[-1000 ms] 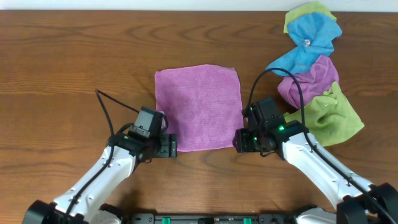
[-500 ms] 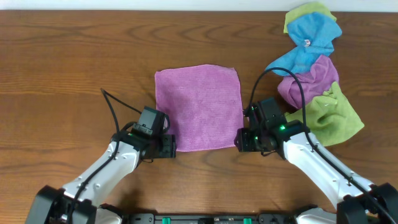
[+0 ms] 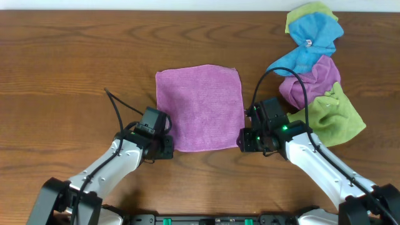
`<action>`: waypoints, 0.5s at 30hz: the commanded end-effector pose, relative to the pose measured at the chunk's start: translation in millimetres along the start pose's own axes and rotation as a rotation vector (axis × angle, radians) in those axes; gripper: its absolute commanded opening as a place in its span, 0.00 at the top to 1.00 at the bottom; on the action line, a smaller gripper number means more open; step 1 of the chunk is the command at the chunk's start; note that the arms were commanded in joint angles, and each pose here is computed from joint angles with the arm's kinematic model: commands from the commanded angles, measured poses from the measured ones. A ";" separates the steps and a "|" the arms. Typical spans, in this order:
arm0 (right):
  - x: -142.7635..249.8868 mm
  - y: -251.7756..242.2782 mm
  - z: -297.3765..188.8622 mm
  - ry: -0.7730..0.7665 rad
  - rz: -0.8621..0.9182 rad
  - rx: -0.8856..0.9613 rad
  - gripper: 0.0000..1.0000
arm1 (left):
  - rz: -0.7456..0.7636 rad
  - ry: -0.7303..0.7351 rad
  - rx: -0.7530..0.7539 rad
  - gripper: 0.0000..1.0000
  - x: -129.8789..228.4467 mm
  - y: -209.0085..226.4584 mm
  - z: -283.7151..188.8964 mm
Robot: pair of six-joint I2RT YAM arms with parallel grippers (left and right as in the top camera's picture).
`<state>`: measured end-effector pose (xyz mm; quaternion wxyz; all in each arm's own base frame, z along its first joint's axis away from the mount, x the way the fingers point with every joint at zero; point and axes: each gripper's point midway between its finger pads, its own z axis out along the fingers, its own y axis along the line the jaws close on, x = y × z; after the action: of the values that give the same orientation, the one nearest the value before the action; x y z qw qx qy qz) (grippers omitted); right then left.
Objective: Fold the cloth
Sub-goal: 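Close both grippers on the near corners of the purple cloth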
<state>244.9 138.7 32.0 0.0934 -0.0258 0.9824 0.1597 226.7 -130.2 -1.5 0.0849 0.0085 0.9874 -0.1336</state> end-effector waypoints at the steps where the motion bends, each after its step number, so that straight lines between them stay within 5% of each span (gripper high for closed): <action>1: 2.8 -4.3 2.3 0.011 -0.001 0.009 0.59 | -0.004 0.021 -0.012 0.88 6.9 3.5 4.1; 15: 10.7 -5.0 2.0 0.044 0.007 0.008 0.62 | -0.067 -0.035 0.051 0.95 -24.9 1.5 -16.5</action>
<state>237.9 136.1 29.9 0.0783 -0.0242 0.9846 0.1546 230.7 -118.7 0.3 0.0761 -0.0225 0.9870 -0.1398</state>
